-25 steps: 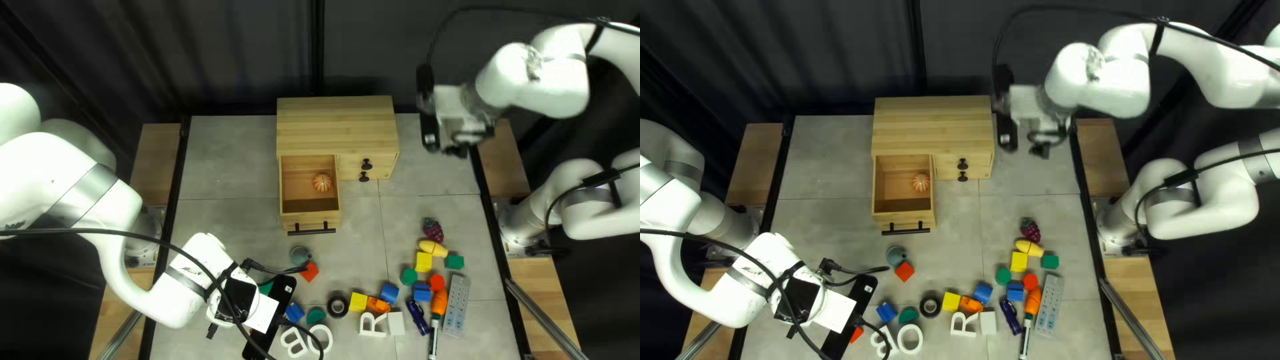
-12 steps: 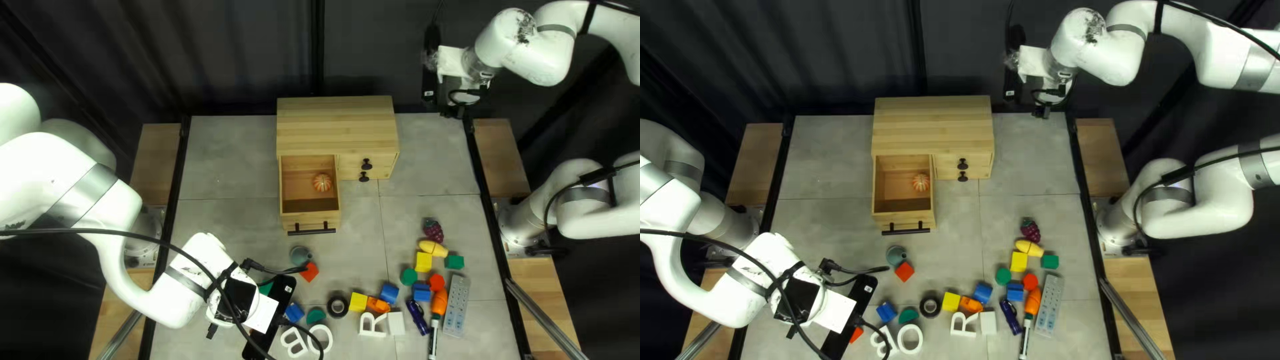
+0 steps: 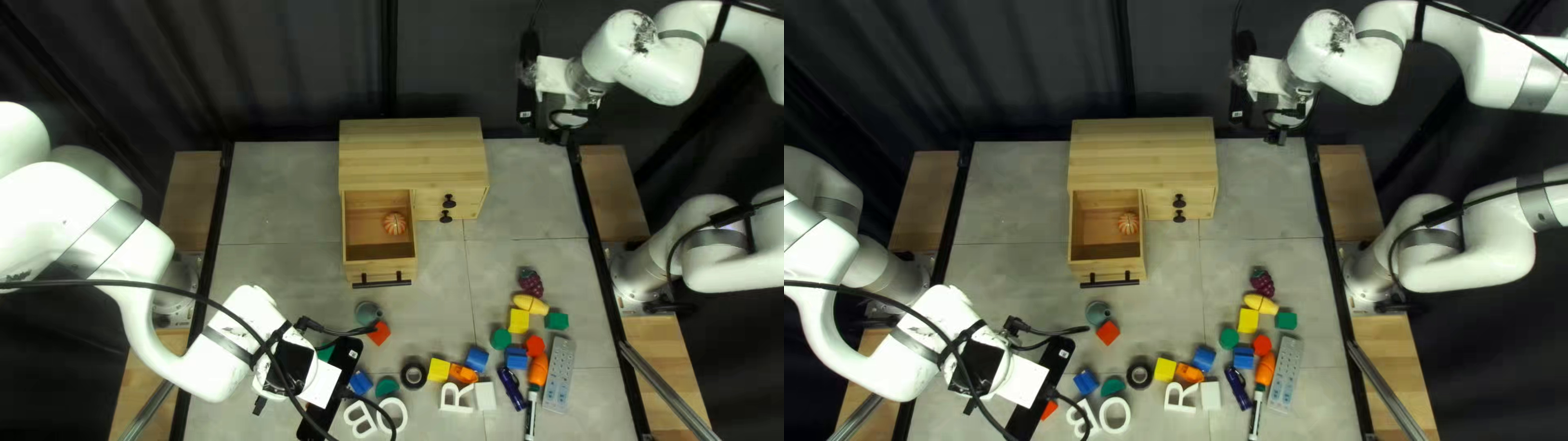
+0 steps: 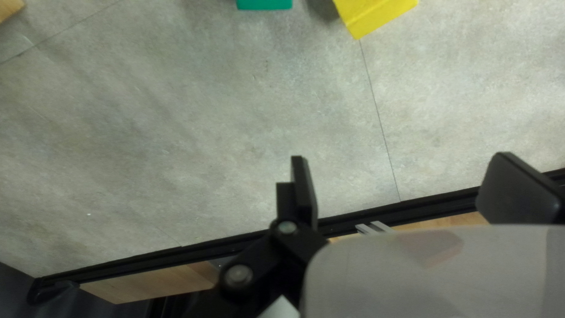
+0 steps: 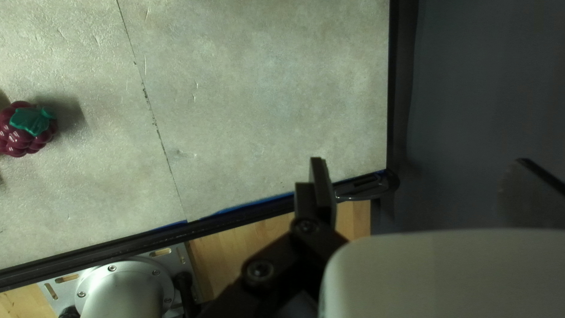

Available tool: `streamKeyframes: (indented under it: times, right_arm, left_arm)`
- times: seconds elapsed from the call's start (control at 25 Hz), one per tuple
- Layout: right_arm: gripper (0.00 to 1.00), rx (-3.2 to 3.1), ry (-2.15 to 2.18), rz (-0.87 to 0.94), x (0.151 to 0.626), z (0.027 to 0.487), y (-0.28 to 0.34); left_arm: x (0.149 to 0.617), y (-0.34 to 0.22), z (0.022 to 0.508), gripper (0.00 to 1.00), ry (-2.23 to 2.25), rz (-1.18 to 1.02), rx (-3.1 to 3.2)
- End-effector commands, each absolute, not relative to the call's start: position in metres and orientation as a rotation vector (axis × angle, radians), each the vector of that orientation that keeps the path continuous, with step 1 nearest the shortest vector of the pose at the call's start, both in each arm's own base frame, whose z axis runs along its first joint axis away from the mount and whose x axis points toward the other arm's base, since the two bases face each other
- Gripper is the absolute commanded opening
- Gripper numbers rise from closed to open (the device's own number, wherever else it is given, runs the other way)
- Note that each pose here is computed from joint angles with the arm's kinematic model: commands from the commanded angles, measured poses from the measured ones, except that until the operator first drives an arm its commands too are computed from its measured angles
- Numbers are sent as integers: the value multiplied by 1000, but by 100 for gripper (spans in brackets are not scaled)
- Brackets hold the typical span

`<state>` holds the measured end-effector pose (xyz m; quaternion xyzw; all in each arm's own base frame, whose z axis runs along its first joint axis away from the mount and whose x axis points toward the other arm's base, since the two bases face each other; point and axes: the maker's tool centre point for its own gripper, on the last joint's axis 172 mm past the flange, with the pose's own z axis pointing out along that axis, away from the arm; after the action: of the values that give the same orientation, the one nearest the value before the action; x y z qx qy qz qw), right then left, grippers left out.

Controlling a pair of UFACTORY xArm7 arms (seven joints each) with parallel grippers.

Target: Open drawers and place objects into drawer and close

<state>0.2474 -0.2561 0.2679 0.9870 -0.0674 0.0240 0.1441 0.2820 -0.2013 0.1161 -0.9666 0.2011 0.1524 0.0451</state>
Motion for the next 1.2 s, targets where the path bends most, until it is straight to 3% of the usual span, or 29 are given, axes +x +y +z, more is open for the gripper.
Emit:
streamKeyframes:
  times: [0.04,0.56,0.84,1.2]
  right_arm:
    - [100,2845,-194,69,247,268,-256]
    - [100,2845,-194,69,247,268,-256]
    - [100,2845,-194,69,247,268,-256]
    - [100,2845,-194,69,247,268,-256]
  left_arm:
    - [282,-201,116,100,614,466,-2952]
    - [287,-205,127,100,642,478,-2950]
    - [333,-232,139,100,781,265,-2917]
    - [359,-255,117,100,948,59,-2816]
